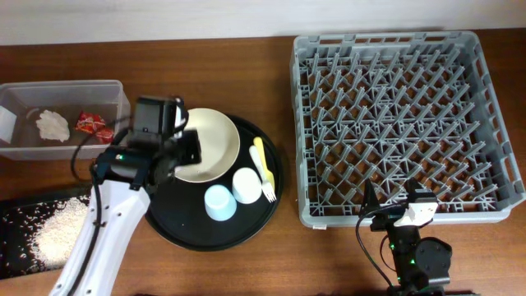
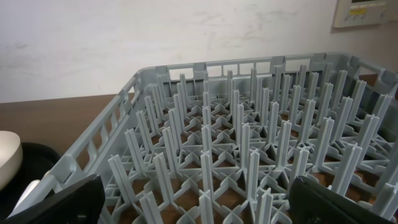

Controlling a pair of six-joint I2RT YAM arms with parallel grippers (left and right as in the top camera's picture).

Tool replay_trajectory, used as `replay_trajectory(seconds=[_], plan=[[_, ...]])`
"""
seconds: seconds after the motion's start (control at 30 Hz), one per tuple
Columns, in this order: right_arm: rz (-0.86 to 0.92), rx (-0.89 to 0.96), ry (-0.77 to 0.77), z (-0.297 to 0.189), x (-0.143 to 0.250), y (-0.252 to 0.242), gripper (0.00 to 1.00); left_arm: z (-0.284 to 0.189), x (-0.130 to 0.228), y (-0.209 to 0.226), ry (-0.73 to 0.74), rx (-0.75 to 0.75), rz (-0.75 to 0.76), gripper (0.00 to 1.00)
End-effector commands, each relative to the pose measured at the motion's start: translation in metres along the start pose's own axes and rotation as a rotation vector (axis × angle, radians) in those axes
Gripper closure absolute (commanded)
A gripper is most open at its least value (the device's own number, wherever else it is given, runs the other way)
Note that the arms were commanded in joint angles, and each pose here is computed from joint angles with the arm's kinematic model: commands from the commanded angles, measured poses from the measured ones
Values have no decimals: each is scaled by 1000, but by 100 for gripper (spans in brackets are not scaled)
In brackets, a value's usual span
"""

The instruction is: Sort waste into correct bins and load items into the dishwasher rack

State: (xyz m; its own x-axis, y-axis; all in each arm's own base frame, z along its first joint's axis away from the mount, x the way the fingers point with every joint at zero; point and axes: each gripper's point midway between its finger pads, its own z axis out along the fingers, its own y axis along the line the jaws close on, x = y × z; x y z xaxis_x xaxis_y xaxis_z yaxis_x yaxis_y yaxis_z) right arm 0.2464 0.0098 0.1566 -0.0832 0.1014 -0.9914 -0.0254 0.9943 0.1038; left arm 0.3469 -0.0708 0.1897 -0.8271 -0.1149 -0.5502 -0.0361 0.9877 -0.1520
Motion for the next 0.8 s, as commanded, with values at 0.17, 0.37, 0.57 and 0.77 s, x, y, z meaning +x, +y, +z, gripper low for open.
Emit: replay_trajectory(seconds=[0.17, 0.37, 0.57, 0.77], plan=[[7, 19, 4, 0, 2, -4, 2, 113, 7, -24, 91, 4, 80, 100], [7, 19, 4, 0, 2, -4, 2, 113, -8, -41, 39, 9, 111, 21], [7, 19, 4, 0, 2, -4, 2, 25, -58, -21, -62, -149, 106, 1], [7, 19, 4, 0, 2, -4, 2, -108, -63, 89, -219, -526, -136, 1]])
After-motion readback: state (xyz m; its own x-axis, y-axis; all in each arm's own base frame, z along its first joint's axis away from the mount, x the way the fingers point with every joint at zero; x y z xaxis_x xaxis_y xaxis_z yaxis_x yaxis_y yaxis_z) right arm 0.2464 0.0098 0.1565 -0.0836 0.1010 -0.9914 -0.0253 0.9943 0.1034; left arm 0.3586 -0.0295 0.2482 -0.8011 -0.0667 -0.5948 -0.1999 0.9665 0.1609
